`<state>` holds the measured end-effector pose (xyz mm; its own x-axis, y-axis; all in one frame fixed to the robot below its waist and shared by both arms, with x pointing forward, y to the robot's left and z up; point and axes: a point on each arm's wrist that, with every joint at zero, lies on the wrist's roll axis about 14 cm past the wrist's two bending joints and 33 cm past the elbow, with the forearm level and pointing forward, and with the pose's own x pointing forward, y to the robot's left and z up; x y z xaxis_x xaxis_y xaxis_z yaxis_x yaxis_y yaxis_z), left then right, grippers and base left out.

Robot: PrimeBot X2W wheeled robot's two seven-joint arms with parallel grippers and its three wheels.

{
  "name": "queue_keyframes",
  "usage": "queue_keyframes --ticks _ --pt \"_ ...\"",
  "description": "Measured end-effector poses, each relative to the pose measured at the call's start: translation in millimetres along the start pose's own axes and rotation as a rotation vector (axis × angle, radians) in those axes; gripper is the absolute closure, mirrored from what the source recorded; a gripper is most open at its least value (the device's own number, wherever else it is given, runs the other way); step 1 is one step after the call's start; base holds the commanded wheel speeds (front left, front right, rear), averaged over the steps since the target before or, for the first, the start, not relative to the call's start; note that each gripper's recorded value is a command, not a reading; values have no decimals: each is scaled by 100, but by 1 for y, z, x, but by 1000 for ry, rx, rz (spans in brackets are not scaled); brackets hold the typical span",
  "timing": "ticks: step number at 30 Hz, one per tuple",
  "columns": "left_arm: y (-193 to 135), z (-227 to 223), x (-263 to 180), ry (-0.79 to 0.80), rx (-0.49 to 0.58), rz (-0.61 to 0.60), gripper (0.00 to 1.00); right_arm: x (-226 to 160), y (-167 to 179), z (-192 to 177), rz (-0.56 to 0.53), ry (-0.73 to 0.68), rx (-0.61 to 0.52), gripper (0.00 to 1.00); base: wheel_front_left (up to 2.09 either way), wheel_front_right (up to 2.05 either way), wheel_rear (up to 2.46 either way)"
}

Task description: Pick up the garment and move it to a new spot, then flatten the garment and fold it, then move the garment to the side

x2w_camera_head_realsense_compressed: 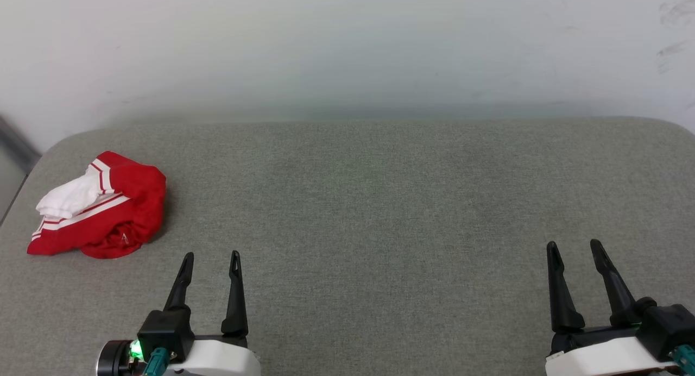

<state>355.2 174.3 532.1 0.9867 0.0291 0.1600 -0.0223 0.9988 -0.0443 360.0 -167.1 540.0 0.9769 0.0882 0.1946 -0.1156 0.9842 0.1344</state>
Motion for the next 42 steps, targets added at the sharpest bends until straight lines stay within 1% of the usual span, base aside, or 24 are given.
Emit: queue_keyframes --ticks 4,6,9,18,23,33,42 --pt "-1 -2 -1 5 -10 -2 0 0 0 0 1 0 1 0 0 0 0" --pt "1 -4 -2 14 -44 5 0 -1 -1 -3 -5 6 16 0 0 0 0" --pt "4 -5 -2 17 -61 14 0 -2 -2 -4 -11 11 25 0 0 0 0" --pt "5 -8 -2 25 -64 17 0 -2 -3 -7 -14 17 32 0 0 0 0" --pt "12 -8 -5 26 -67 39 0 2 1 -9 -1 21 35 0 0 0 0" --pt "45 -3 -20 17 -44 144 0 15 29 -20 87 48 51 0 0 0 0" --pt "87 2 -52 13 -18 291 0 35 75 -31 225 71 70 0 0 0 0"
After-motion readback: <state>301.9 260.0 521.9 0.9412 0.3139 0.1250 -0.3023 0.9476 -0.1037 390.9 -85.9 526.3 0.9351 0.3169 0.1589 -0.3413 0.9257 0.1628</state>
